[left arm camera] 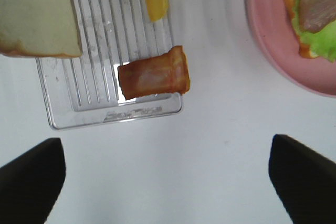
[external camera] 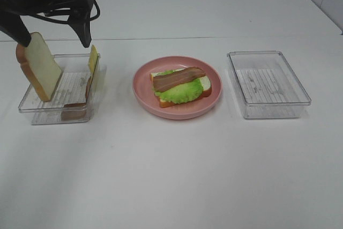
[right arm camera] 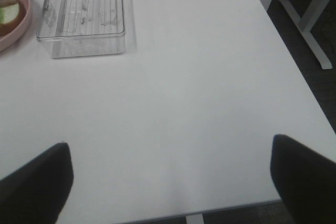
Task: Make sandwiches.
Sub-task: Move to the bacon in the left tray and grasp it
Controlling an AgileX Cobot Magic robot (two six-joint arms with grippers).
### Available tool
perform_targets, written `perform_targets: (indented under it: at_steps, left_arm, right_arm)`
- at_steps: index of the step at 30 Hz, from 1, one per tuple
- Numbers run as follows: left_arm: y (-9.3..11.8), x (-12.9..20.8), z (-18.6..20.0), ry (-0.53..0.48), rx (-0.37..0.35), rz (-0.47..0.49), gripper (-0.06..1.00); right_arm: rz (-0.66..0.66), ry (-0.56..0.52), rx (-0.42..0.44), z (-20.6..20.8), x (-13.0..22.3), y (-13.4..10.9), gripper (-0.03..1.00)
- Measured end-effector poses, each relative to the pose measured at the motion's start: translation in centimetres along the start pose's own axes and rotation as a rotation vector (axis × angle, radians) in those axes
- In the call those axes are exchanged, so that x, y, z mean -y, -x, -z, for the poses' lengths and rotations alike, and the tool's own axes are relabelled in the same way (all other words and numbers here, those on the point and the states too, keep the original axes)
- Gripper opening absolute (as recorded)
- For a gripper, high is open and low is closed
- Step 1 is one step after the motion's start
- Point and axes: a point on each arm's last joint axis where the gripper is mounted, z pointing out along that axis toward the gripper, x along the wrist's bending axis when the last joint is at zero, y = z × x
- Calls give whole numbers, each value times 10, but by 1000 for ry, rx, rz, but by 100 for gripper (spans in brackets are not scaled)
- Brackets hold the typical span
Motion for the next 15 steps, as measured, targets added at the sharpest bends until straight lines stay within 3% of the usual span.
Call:
perform_targets:
  at_steps: [6,15]
  left_arm:
    - [0,-1,-27,-73,-30,23,97]
    - [1,-4,-51,-105,-39,28,97]
  right_arm:
    - [0,0,0,0,0,0,99]
    - [0,0,0,0,0,0,99]
